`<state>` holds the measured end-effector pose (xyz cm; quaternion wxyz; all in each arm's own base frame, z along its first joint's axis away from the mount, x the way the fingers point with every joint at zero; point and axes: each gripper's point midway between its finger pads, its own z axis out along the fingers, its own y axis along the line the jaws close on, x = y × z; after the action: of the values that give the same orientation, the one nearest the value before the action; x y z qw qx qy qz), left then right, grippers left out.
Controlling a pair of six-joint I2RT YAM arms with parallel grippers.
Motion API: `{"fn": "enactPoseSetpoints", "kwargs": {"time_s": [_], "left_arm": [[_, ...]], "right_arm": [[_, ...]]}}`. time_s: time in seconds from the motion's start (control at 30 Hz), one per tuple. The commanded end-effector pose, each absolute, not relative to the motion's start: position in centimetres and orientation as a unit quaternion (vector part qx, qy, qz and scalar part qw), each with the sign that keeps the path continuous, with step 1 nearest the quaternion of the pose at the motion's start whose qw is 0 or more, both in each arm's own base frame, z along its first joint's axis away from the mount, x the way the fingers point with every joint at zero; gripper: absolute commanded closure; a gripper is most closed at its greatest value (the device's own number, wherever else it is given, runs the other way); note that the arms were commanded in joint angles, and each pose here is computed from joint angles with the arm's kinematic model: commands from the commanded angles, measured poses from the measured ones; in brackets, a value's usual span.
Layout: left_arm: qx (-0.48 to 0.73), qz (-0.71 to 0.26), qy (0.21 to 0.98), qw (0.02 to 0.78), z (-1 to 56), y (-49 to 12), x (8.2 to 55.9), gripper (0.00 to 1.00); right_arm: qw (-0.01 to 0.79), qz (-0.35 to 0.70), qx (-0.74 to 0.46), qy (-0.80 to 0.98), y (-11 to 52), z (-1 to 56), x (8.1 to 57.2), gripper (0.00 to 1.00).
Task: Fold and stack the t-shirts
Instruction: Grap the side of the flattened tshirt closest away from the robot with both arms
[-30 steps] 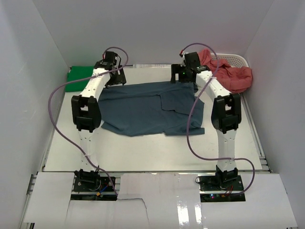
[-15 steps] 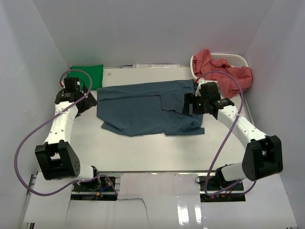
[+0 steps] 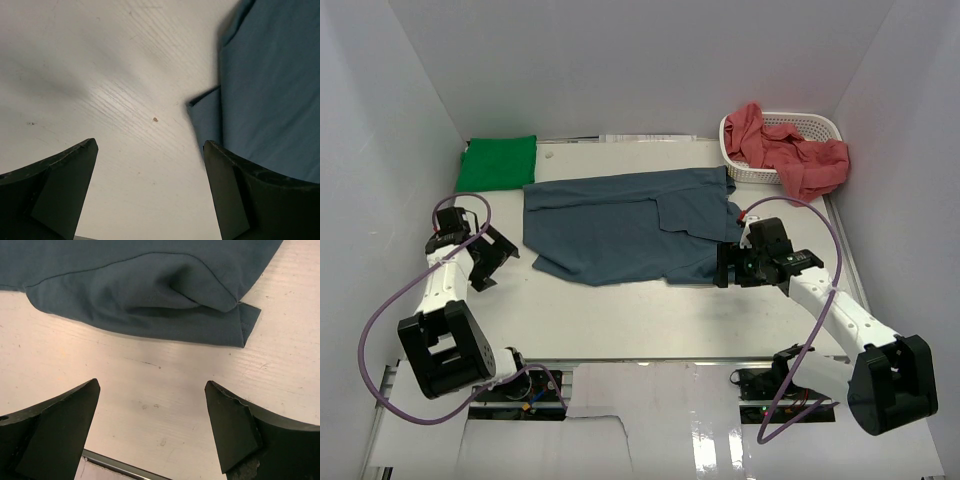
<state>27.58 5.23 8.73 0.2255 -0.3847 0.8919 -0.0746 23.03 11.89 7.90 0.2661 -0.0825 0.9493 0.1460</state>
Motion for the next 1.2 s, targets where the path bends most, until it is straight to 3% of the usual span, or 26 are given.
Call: {"fn": "enactPoseSetpoints", "kwargs": {"time_s": [0.0, 0.23, 0.4, 0.6, 1.17], "left_arm": [[-0.397, -0.127, 0.873, 0.252, 9.2, 4.6, 28.5, 0.02], [-0.426, -0.193, 0.858, 0.211, 6.9, 2.6, 29.2, 0.03], [-0.442, -0.217, 0.847, 0.2, 5.8, 1.7, 29.3, 0.05], [-0.451, -0.211, 0.844, 0.198, 4.7, 1.9, 29.1, 0.15], [-0.506, -0.189, 0.825, 0.166, -0.5, 1.4, 29.3, 0.38]], "right_arm": [[0.295, 0.171, -0.077, 0.937, 12.8, 9.3, 23.8, 0.08], [0.283, 0.243, -0.099, 0.922, 16.3, 9.8, 24.6, 0.11], [0.265, 0.282, -0.172, 0.906, 22.8, 11.9, 26.4, 0.17], [0.241, 0.289, -0.228, 0.898, 29.9, 12.7, 28.0, 0.18], [0.287, 0.269, -0.219, 0.893, 28.3, 14.7, 27.3, 0.13]]}}
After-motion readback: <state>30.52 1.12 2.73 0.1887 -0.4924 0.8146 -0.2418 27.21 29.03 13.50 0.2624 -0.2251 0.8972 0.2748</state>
